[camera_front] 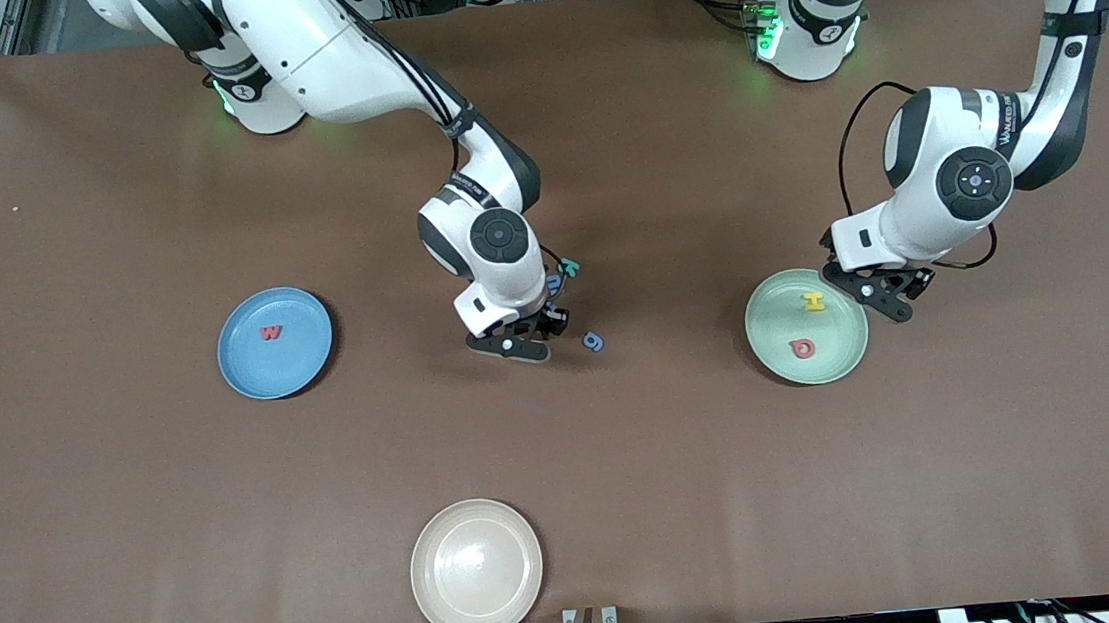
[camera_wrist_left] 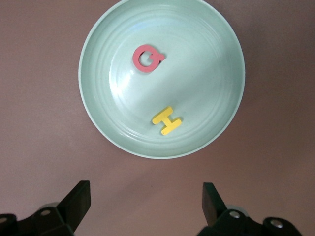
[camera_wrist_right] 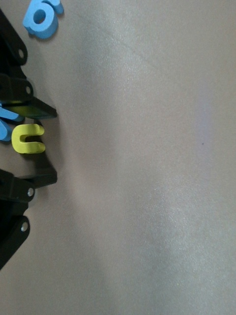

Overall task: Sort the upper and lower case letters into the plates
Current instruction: 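Close the right gripper on the yellow u and lift it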

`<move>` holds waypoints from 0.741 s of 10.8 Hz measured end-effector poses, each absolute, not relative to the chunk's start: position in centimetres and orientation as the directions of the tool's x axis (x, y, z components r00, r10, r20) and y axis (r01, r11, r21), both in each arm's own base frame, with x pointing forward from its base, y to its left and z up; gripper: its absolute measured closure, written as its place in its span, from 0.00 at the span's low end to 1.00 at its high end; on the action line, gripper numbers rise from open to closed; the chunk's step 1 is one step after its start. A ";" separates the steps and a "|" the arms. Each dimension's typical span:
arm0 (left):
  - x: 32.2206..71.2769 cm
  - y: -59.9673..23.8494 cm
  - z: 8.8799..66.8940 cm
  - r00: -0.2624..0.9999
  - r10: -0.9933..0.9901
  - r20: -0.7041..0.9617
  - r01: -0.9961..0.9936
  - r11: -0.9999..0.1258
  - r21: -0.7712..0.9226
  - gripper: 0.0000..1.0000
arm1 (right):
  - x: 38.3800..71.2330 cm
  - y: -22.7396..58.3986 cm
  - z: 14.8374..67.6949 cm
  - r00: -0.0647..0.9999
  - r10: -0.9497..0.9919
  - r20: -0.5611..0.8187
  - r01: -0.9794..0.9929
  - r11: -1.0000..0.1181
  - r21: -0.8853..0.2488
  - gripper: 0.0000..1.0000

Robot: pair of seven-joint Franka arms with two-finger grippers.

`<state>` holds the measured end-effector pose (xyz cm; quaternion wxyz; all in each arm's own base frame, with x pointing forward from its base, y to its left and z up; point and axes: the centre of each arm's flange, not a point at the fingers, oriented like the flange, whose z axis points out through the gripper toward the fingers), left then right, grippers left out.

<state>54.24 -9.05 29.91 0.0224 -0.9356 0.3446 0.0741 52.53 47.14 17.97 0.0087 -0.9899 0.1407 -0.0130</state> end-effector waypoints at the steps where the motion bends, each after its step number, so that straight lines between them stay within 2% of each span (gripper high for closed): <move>1: 54.2 -9.0 29.9 0.752 -0.641 -0.155 -0.648 -0.762 0.010 0.00 | 52.5 47.2 17.9 0.960 -0.279 0.023 -0.279 -0.960 -0.020 0.48; 3: 54.2 -9.0 29.9 0.752 -0.641 -0.155 -0.648 -0.762 0.010 0.00 | 52.5 47.2 17.9 0.960 -0.279 0.023 -0.278 -0.960 -0.020 0.51; 4: 54.2 -9.1 29.9 0.752 -0.641 -0.155 -0.648 -0.762 0.010 0.00 | 52.5 47.2 18.0 0.960 -0.279 0.024 -0.279 -0.960 -0.020 0.59; 5: 54.2 -9.0 29.9 0.752 -0.641 -0.155 -0.648 -0.762 0.010 0.00 | 52.5 47.2 18.0 0.960 -0.279 0.024 -0.279 -0.960 -0.020 0.59; 6: 54.2 -9.0 29.9 0.752 -0.641 -0.155 -0.648 -0.762 0.010 0.00 | 52.6 47.2 18.1 0.960 -0.280 0.024 -0.280 -0.960 -0.020 0.74; 8: 54.4 -9.0 30.1 0.753 -0.640 -0.151 -0.647 -0.762 0.007 0.00 | 52.6 47.1 18.1 0.959 -0.282 0.025 -0.281 -0.959 -0.020 0.75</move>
